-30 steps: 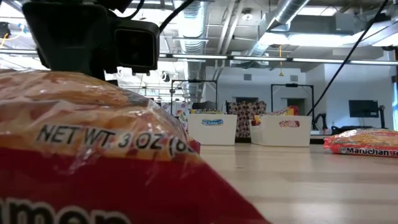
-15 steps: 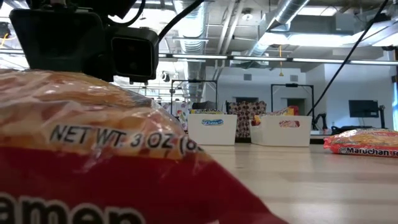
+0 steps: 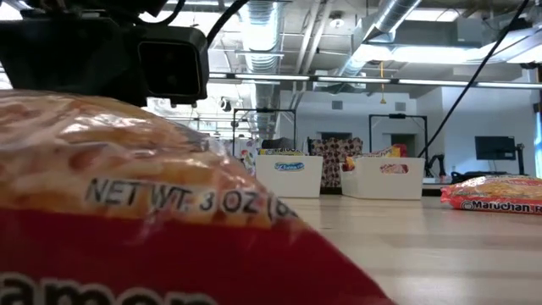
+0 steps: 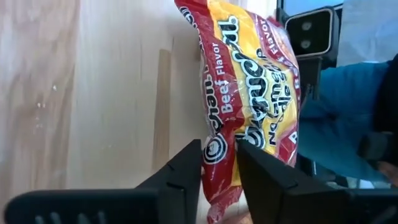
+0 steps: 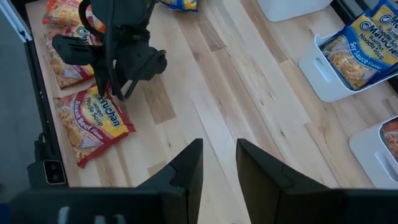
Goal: Sort Maruchan noodles
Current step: Put the red noodle pack into the right white bin
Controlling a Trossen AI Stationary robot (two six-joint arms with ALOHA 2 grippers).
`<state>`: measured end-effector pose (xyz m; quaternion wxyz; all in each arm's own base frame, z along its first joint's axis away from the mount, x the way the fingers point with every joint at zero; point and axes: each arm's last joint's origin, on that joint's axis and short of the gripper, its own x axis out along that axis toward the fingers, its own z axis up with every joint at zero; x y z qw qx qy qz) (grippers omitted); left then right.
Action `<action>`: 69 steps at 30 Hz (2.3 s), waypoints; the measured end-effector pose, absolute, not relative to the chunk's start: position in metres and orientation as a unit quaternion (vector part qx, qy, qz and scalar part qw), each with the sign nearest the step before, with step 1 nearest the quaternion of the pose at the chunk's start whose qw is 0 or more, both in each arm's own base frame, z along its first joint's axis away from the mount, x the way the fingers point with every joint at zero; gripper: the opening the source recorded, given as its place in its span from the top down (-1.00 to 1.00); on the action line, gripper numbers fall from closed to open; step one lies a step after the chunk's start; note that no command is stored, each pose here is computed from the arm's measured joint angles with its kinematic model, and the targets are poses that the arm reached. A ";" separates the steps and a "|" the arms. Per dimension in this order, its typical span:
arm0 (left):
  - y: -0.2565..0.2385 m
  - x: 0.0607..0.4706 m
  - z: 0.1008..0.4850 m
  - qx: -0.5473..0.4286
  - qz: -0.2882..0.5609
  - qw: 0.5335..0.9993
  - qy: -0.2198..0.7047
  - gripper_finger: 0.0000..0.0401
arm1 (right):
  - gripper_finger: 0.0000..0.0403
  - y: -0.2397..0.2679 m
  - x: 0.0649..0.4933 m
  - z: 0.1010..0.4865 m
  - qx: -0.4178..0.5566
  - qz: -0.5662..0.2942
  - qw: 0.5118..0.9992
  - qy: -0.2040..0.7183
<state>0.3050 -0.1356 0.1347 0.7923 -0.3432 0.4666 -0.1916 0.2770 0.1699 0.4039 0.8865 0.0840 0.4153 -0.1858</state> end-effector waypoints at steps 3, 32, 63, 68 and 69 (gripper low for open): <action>-0.136 0.305 0.135 -0.339 -0.187 0.797 0.463 0.67 | 0.40 0.170 0.277 0.404 0.084 -0.186 0.887 0.415; -0.090 0.287 0.180 -0.270 -0.195 0.820 0.466 1.00 | 0.40 0.136 0.305 0.408 0.084 -0.192 0.894 0.397; -0.009 0.274 0.195 -0.256 -0.110 0.836 0.472 1.00 | 0.40 -0.052 0.330 0.473 -0.077 -0.117 0.964 0.227; -0.003 0.274 0.195 -0.263 -0.098 0.837 0.469 1.00 | 0.40 -0.083 0.319 0.482 -0.075 -0.128 0.968 0.200; -0.001 0.274 0.195 -0.264 -0.095 0.838 0.468 1.00 | 0.40 -0.090 0.317 0.481 -0.073 -0.137 0.966 0.207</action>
